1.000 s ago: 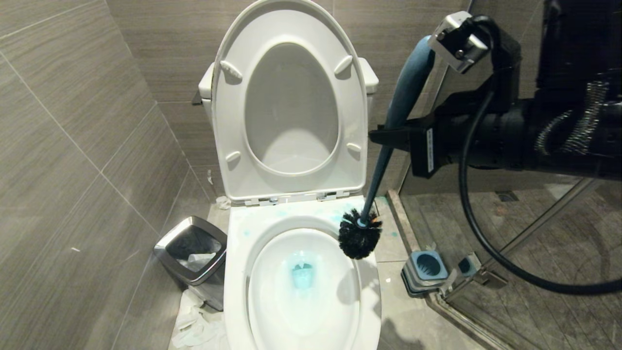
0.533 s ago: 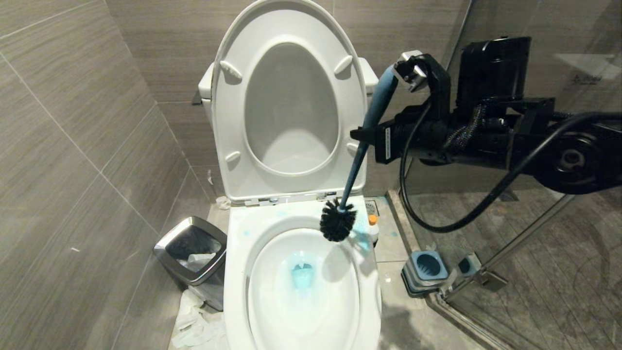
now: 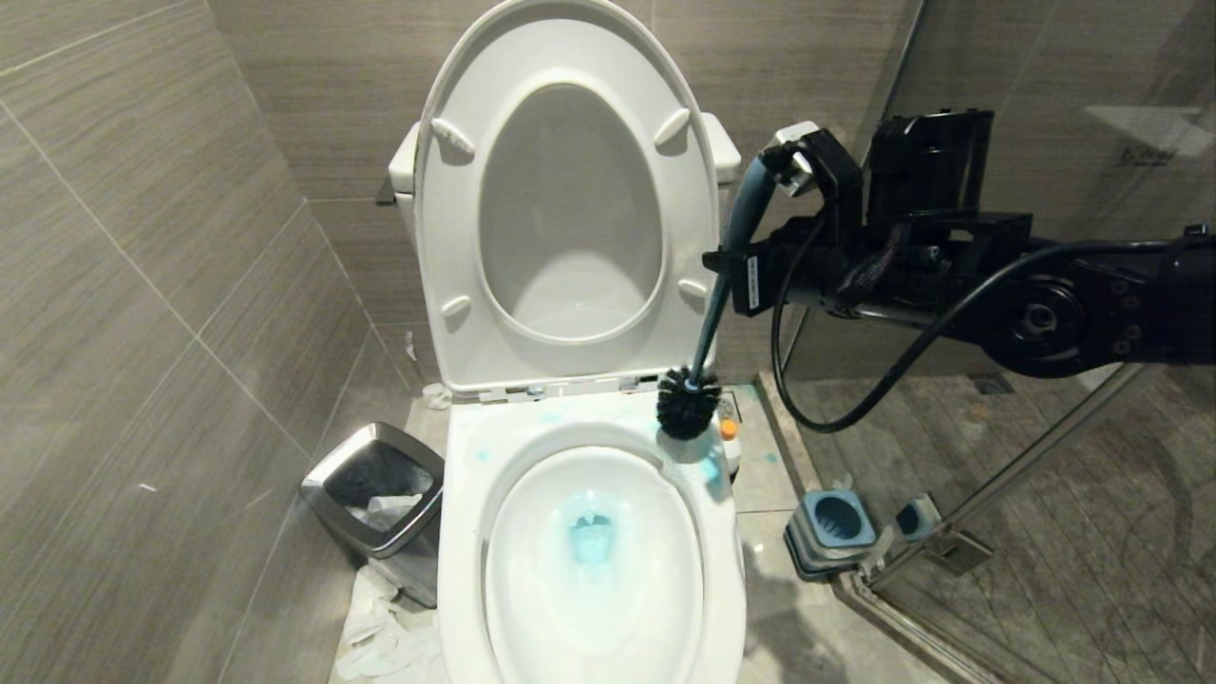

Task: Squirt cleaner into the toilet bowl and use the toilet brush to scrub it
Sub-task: Scrub the toilet bowl

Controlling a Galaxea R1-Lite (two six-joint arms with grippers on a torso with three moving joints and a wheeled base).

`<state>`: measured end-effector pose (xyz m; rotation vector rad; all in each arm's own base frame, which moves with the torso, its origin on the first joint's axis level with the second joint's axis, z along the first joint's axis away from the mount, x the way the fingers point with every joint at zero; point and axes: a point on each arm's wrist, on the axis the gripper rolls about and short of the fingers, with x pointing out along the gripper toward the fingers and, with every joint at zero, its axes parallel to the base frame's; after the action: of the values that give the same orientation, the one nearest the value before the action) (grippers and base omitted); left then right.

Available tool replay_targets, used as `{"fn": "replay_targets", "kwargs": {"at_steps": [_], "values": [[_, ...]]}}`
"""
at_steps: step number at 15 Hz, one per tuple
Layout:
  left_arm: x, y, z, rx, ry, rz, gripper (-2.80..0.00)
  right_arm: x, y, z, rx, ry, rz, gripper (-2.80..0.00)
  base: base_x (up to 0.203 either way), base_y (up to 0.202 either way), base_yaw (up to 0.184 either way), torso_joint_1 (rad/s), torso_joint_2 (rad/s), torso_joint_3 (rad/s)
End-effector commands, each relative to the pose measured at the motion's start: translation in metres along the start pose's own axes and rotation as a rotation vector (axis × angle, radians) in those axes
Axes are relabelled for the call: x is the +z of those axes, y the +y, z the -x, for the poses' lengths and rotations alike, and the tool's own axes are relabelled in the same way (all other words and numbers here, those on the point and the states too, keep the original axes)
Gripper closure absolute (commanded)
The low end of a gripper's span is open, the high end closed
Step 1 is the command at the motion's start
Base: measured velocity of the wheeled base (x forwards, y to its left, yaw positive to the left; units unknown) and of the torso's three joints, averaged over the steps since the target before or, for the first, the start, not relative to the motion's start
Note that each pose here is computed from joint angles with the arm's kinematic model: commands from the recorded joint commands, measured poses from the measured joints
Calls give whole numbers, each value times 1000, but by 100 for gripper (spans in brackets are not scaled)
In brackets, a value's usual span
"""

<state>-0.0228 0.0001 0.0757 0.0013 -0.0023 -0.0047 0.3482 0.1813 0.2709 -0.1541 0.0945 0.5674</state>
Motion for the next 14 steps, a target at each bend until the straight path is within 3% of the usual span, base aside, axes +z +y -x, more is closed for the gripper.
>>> {"fn": "replay_targets", "kwargs": {"at_steps": [1,4,9,11,14], "values": [[0,0,0,0,-1,1,0,-2,-17,-1,-42,2,8,0,0,0,0,0,0,0],[0,0,0,0,-1,1,0,-8,-34,-4,-81,14,9,0,0,0,0,0,0,0],[0,0,0,0,-1,1,0,-27,-37,-30,-82,1,19,0,0,0,0,0,0,0],[0,0,0,0,-1,1,0,-34,-36,-40,-73,5,22,0,0,0,0,0,0,0],[0,0,0,0,-1,1,0,-38,-17,-46,-28,15,24,0,0,0,0,0,0,0]]}}
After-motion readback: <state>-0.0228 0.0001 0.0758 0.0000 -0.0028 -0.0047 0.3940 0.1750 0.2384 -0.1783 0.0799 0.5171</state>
